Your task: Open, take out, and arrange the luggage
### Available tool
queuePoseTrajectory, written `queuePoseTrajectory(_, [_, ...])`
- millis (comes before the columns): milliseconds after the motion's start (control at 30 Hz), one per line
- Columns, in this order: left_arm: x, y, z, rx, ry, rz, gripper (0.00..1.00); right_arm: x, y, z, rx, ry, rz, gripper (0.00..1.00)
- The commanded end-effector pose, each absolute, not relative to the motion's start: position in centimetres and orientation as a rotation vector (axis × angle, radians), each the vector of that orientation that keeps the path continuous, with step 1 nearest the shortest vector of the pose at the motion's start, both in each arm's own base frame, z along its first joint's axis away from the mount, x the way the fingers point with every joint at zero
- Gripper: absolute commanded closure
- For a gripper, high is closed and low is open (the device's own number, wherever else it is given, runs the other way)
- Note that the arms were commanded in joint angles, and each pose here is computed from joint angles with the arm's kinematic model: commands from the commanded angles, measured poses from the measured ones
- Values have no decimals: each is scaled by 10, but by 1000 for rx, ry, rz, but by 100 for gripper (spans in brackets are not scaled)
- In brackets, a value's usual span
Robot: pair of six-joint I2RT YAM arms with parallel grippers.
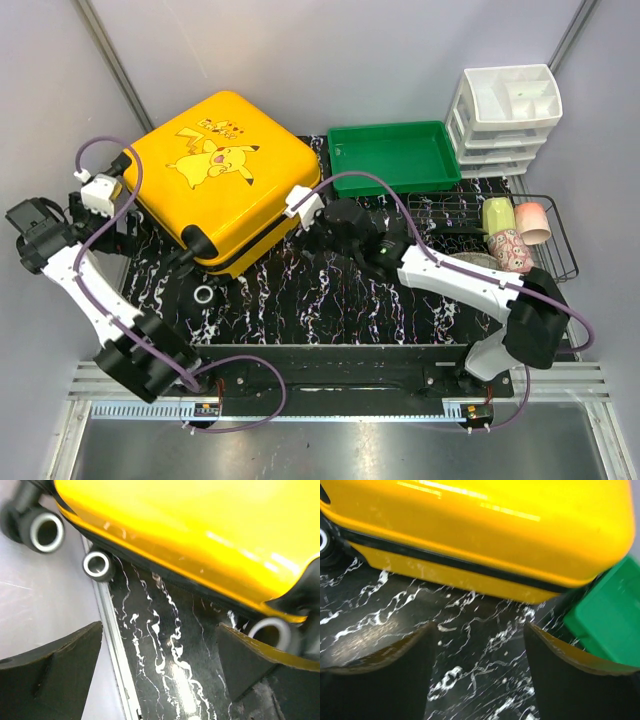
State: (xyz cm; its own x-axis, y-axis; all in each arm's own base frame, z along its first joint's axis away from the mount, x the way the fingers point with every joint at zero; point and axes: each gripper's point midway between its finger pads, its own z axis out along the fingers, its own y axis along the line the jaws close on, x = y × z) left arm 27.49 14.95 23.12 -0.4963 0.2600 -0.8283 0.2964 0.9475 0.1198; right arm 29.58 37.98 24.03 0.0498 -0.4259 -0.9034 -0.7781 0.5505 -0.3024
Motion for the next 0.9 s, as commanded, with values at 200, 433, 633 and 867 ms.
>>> queuePoseTrajectory(200, [356,127,348,-29,1956,7,1,295,363,219,-631,2030,679,21])
queuePoseTrajectory(433, [453,158,366,-260,1919,160,1,313,369,198,-494,2178,762,17])
queuePoseTrajectory(633, [523,172,361,-271,1861,47,1,333,374,173,-469,2194,682,26])
queuePoseTrajectory(867, [571,214,342,-316,1766,220,1,356,375,147,-431,2211,563,39])
